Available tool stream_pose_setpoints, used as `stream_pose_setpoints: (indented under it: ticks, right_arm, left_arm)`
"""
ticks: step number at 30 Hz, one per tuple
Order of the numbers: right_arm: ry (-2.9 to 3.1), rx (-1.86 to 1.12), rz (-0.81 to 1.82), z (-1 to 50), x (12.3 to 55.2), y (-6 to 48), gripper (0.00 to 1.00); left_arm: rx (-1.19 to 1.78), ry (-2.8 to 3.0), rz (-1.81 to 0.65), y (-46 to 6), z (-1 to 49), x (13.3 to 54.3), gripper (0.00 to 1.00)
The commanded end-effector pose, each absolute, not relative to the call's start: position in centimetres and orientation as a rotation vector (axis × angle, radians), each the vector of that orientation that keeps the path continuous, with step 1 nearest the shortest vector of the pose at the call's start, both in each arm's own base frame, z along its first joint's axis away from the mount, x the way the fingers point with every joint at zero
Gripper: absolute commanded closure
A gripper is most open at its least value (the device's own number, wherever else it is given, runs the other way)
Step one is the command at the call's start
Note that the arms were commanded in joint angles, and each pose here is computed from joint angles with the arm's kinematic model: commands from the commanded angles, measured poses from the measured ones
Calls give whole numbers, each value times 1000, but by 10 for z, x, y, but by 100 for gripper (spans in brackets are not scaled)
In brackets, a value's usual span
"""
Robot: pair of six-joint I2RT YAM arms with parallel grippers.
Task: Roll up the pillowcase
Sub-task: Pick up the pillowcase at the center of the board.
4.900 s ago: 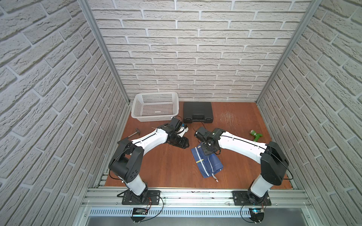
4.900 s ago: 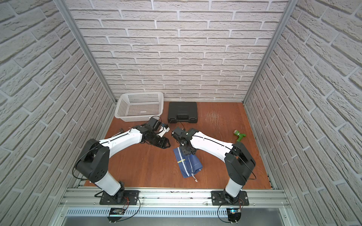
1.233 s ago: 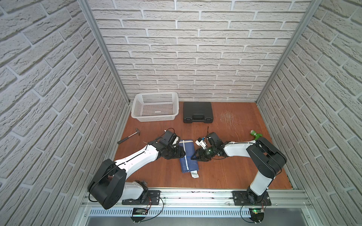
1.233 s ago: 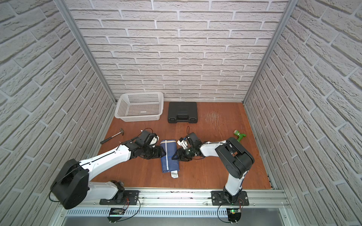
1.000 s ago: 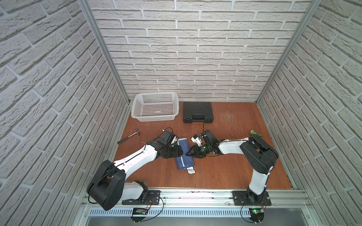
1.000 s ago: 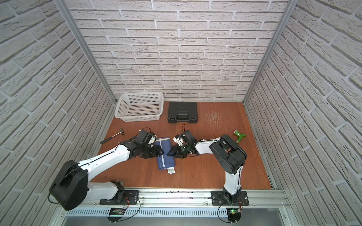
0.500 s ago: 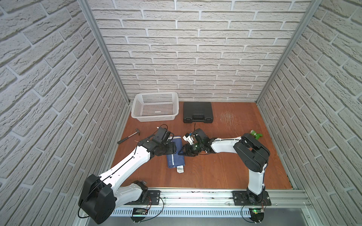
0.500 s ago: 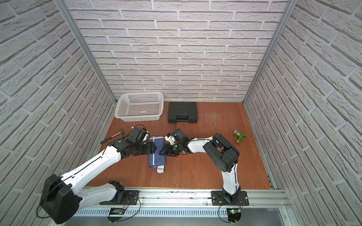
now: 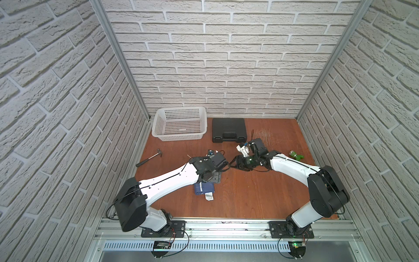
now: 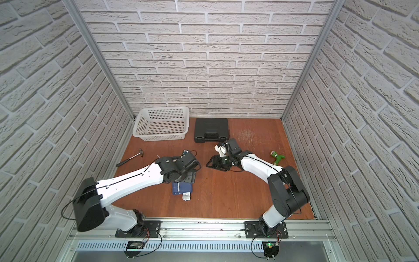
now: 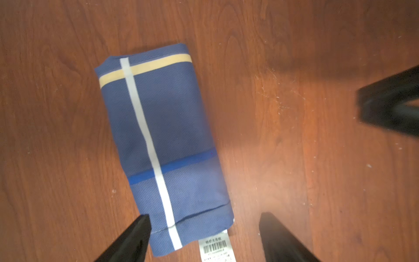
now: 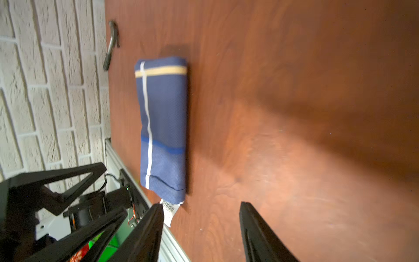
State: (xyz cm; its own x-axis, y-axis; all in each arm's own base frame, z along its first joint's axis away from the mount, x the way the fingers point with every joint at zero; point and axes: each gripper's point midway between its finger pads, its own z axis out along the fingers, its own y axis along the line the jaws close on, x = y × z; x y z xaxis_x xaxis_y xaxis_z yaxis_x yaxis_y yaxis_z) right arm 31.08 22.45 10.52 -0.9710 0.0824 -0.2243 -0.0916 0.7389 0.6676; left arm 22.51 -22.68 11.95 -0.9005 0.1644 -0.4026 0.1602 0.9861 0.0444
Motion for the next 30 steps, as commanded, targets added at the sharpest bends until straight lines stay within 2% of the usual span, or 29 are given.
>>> stream_pose_setpoints:
  ticks: [1,7,14,21,30]
  right_arm:
    - [2719,-32,879,113,310,188,39]
    - [2678,108,745,123,328,130,33]
    - [2671,119,656,132,332,100,27]
    - [2656,119,627,140,334,88,25]
    - [2638,104,614,148,340,84,24]
  left_arm:
    - [306,2725,256,-220,107,230,20]
    - [392,2769,503,-227,75,238,19]
    - [400,2783,658,-216,46,246,19]
    - [463,2831,711,-211,21,248,29]
    - [582,2870,945,-183,-3,232,46]
